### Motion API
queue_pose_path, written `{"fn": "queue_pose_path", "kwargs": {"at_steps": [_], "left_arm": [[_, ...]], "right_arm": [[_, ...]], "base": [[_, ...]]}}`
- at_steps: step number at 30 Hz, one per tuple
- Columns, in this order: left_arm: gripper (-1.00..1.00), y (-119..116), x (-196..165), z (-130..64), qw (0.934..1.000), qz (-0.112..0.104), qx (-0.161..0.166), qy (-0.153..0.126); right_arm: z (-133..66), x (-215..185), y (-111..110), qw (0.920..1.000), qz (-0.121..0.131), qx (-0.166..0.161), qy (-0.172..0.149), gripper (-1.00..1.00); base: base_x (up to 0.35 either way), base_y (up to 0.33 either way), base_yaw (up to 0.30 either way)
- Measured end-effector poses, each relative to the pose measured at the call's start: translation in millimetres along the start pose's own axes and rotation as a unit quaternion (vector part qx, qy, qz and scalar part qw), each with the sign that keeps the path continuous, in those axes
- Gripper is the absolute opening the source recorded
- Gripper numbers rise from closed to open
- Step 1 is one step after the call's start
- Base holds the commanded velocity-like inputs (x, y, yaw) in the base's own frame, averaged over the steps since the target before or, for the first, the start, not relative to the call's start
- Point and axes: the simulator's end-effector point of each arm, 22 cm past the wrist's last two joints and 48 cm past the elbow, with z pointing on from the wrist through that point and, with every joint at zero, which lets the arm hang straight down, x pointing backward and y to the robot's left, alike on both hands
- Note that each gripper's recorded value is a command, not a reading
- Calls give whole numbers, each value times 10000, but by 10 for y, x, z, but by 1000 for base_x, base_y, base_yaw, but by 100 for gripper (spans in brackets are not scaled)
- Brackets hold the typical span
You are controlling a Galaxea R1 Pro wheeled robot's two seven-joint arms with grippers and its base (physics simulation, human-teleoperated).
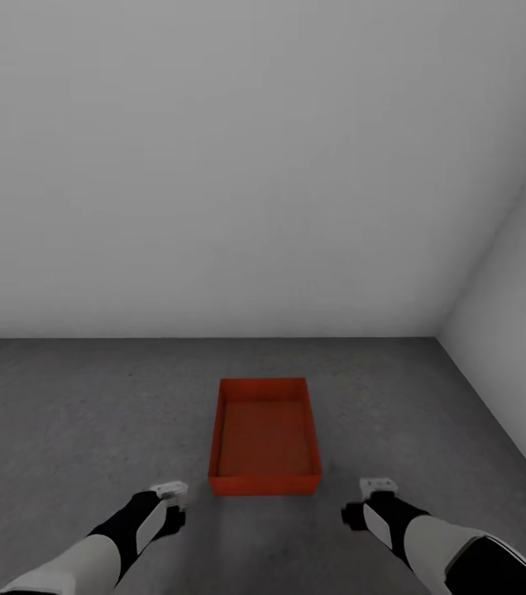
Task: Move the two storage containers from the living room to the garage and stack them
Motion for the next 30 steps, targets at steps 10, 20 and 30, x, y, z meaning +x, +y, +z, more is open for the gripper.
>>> {"fn": "queue_pose_path", "kwargs": {"at_steps": [10,20,30], "left_arm": [[100,219,335,137,9998,-52,-31,166],[100,386,514,174,9998,-121,-82,155],[100,487,874,216,9996,-138,-149,174]], "right_arm": [[26,210,77,9993,-276,-214,145,100],[64,614,77,9990,-337,-218,193,100],[107,1432,76,9985,-355,-212,352,100]], "base": [[0,0,0],[0,0,0],[0,0,0]]}}
